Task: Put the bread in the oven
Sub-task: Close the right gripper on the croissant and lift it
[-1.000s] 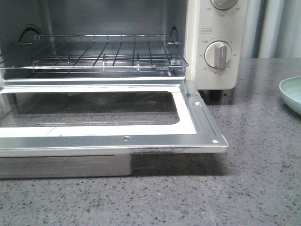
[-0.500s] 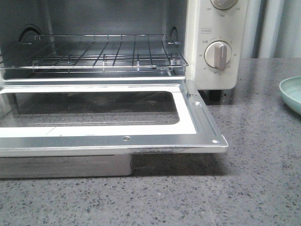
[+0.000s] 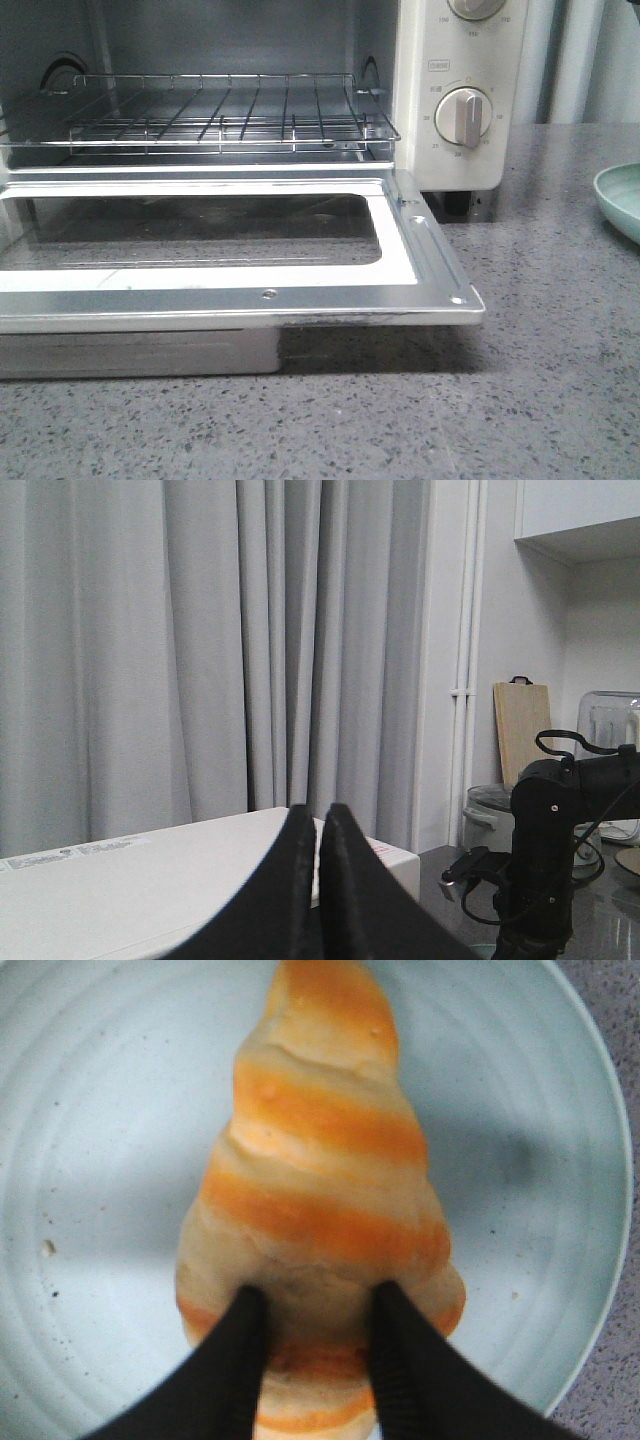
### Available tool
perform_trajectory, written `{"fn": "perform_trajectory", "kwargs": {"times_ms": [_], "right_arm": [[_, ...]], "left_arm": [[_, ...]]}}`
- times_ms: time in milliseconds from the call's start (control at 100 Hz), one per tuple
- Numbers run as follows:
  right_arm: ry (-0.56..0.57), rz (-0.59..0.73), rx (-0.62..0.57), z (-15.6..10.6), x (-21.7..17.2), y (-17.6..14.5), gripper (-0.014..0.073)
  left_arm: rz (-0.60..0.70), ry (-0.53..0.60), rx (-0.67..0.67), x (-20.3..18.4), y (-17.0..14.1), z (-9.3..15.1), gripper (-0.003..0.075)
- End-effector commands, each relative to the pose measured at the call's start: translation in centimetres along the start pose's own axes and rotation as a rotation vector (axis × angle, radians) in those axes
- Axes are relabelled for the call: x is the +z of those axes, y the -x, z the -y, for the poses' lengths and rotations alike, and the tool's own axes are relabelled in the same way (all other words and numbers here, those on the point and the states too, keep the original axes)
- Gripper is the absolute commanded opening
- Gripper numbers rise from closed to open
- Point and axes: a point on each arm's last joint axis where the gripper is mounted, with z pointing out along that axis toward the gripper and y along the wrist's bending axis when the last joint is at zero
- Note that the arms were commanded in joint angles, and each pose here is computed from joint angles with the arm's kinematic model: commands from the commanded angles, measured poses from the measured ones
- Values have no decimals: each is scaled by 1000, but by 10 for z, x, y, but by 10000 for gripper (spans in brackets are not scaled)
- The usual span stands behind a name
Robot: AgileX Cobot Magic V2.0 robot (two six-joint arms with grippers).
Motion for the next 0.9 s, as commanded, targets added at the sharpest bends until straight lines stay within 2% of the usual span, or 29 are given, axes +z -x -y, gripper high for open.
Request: {"fn": "perform_trajectory", "kwargs": {"times_ms": [0, 70, 280, 450, 520, 740, 890], "right_arm": [[-16, 23, 7, 6, -10, -3, 36], [-16, 21, 7, 6, -10, -3, -75], [-16, 34, 10, 8, -16, -6, -75], [-17, 77, 27, 17, -44, -27, -75], [-12, 132, 29, 21, -61, -39, -75], [167, 361, -123, 19, -116, -89, -75], [217, 492, -245, 14, -141, -118, -75]], "left_arm": [[34, 8, -37, 1, 11, -1, -21], [34, 8, -37, 1, 11, -1, -21], [34, 8, -37, 1, 11, -1, -21], [34, 8, -37, 1, 11, -1, -21], [34, 9, -37, 1, 11, -1, -21], [35, 16, -37, 1, 11, -2, -21], [35, 24, -37, 1, 11, -2, -21]]}}
